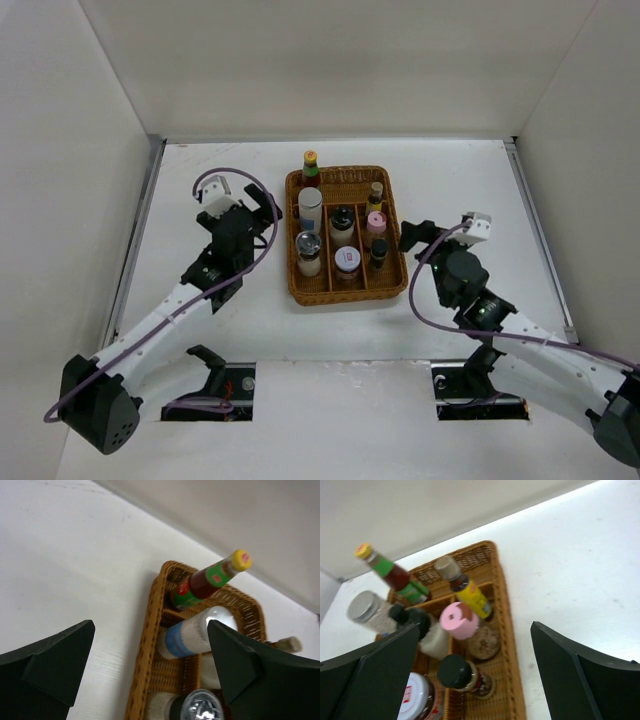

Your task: Organize the condiment bottles

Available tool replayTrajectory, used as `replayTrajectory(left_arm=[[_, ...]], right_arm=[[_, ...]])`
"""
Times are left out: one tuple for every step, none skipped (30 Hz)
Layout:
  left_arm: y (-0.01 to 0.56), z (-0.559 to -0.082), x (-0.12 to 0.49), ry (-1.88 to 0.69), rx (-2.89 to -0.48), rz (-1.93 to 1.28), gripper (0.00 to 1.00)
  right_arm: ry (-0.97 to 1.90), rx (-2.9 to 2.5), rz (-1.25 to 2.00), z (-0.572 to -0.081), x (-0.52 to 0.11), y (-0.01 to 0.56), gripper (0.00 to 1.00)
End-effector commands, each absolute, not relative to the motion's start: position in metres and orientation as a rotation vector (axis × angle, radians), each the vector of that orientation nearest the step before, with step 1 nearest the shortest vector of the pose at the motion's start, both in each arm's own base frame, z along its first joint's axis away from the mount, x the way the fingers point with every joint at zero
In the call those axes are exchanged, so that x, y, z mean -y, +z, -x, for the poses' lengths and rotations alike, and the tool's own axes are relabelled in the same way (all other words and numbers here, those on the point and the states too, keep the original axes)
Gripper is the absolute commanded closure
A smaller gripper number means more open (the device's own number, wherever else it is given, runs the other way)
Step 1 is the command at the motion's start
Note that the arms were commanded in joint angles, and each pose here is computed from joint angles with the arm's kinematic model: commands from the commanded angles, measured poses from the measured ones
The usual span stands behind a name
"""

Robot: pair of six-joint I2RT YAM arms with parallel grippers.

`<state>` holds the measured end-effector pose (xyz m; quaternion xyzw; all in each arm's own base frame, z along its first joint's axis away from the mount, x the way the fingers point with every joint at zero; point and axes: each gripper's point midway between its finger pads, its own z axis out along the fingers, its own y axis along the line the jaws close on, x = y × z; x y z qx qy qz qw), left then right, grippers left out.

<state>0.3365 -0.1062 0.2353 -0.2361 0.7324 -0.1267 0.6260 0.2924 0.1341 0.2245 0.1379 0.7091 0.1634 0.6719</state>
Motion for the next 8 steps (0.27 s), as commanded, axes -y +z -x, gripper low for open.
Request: replayTrajectory(left_arm=[[0.259, -0.332, 0.114, -0.326, -1.662, 0.516, 0.00], [0.260, -0.332, 0.116, -0.325, -1.666, 0.512, 0.00], [0.259, -0.332, 0.118, -0.321, -1.672, 0.507, 0.00], [0.257, -0.331, 0.120, -0.320, -1.680, 0.500, 0.00], [0.255, -0.331, 0.122, -0.317, -1.687, 0.496, 0.00], [0.254, -0.332, 0.124, -0.313, -1.694, 0.492, 0.00], [0.253, -0.332, 0.125, -0.309, -1.703, 0.488, 0.00], [0.253, -0.332, 0.126, -0.303, -1.712, 0.483, 0.00]], right_arm=[[0.403, -1.556, -0.426, -0.294, -0.122, 0.218, 0.00], [0.409, -1.560, -0.428, -0.294, -0.122, 0.214, 0.00], [0.409, -1.565, -0.428, -0.294, -0.122, 0.210, 0.00], [0.413, -1.569, -0.424, -0.295, -0.123, 0.207, 0.00], [0.423, -1.576, -0.415, -0.295, -0.126, 0.206, 0.00], [0.434, -1.577, -0.409, -0.294, -0.128, 0.207, 0.00], [0.437, -1.575, -0.411, -0.294, -0.128, 0.206, 0.00], [0.440, -1.572, -0.413, -0.294, -0.128, 0.206, 0.00]])
